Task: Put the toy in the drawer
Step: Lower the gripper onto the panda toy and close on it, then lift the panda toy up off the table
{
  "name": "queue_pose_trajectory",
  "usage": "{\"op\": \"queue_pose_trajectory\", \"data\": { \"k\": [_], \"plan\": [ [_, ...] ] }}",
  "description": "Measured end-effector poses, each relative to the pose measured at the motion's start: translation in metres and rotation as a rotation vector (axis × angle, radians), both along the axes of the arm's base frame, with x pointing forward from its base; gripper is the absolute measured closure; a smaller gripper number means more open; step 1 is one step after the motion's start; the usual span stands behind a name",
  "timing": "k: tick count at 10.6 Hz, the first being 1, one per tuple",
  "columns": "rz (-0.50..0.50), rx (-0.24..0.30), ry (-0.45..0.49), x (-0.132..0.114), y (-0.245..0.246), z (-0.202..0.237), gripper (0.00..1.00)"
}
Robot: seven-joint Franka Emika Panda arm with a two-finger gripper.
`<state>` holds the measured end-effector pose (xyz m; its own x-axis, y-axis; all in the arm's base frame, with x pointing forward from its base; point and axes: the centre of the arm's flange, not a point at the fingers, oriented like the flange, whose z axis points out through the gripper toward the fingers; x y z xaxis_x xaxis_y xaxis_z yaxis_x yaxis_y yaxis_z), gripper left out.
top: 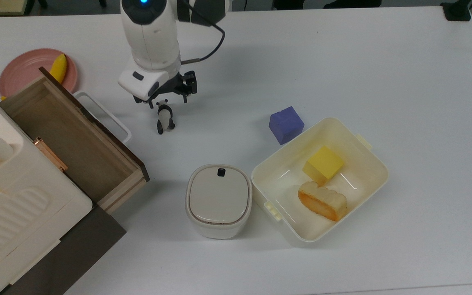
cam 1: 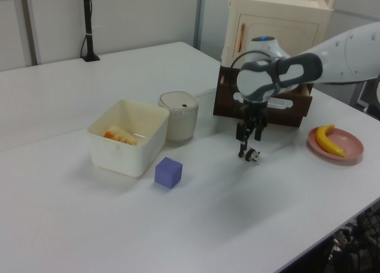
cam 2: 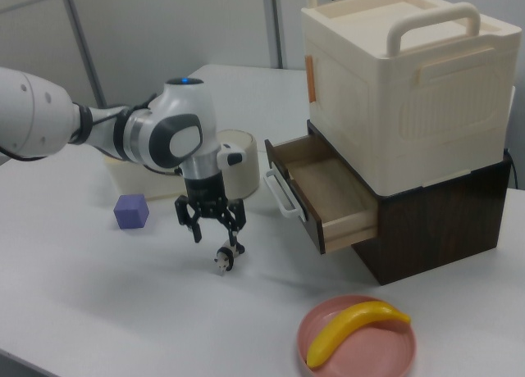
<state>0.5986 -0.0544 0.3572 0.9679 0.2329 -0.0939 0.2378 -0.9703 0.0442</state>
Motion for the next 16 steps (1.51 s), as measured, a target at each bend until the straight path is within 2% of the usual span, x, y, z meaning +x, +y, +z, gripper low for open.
{"op": "queue_pose_trajectory", "data": {
  "k": [2,3,5,6,8,10,13,15,16],
  "plan": [
    [0.013,-0.012,0.019,-0.002,0.000,-0.029,0.16],
    [0.017,-0.013,0.025,-0.002,0.000,-0.037,0.22],
    [0.027,-0.020,0.027,-0.001,-0.001,-0.039,0.57],
    [0.030,-0.024,0.023,0.000,-0.001,-0.037,0.62],
    [0.031,-0.027,-0.008,0.004,-0.001,-0.022,0.62],
    [0.022,-0.014,-0.106,0.015,0.001,0.029,0.62],
    [-0.039,0.097,-0.288,0.035,0.010,0.124,0.62],
    [-0.098,0.159,-0.349,0.042,0.007,0.151,0.62],
    [-0.127,0.170,-0.384,0.045,-0.003,0.160,0.62]
  ]
}}
